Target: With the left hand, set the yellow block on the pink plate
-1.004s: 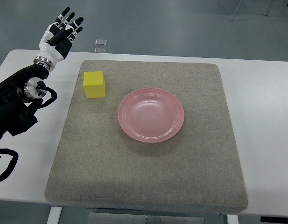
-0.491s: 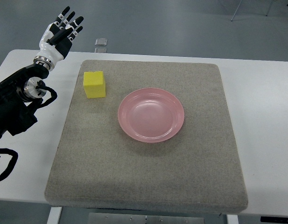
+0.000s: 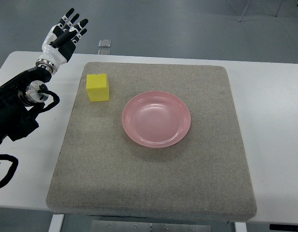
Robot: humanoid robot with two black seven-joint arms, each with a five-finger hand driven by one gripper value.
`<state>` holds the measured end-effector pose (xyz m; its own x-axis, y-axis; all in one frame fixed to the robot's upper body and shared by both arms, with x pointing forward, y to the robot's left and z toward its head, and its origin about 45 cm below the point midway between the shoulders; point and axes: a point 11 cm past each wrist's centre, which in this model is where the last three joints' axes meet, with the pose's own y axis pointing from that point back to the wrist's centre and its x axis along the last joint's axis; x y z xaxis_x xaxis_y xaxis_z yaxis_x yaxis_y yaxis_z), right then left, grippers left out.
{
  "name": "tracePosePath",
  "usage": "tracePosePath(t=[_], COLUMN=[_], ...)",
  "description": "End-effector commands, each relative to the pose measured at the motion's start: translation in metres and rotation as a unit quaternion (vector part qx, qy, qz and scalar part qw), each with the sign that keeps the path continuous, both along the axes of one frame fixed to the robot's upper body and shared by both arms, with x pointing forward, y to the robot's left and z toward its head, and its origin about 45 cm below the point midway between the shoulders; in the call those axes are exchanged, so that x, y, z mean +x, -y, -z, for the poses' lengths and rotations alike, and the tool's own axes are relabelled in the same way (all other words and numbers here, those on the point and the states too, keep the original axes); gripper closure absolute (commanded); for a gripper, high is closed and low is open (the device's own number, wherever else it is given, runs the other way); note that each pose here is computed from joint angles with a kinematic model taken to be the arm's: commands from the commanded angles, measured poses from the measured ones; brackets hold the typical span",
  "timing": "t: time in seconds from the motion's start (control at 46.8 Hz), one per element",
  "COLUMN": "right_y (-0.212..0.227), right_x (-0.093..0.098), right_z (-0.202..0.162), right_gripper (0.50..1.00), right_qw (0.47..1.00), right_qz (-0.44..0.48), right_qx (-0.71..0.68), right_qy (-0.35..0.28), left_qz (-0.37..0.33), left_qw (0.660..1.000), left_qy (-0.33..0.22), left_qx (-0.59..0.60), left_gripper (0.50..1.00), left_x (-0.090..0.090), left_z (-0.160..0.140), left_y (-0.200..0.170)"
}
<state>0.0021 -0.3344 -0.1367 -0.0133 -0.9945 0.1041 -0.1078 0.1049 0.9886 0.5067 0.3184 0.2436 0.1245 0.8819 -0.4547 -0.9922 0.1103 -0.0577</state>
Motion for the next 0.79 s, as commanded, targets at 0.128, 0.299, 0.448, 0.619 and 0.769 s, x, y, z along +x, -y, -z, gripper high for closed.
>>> tracePosePath(t=[0.128, 0.299, 0.448, 0.619, 0.769], right_y=[0.0, 0.0, 0.0, 0.0, 0.0], right_x=[0.0, 0.0, 0.0, 0.0, 0.0], right_z=[0.0, 0.0, 0.0, 0.0, 0.0], right_gripper=[0.576, 0.576, 0.576, 0.576, 0.576], right_qw=[1.0, 1.0, 1.0, 1.0, 1.0], right_qz=[0.0, 0.0, 0.0, 0.0, 0.0], right_qx=[0.0, 0.0, 0.0, 0.0, 0.0], right_qy=[0.0, 0.0, 0.0, 0.0, 0.0], left_qz=[0.0, 0.032, 0.062, 0.088, 0.107], left_qw=[1.0, 0.999, 0.996, 0.988, 0.981], left_qy=[-0.005, -0.009, 0.001, 0.001, 0.004], left_qx=[0.011, 0.04, 0.068, 0.13, 0.162], left_gripper=[0.506, 0.506, 0.508, 0.508, 0.508], left_x=[-0.001, -0.001, 0.0, 0.004, 0.005], left_z=[0.001, 0.001, -0.012, -0.025, -0.033], left_y=[-0.005, 0.011, 0.018, 0.021, 0.024])
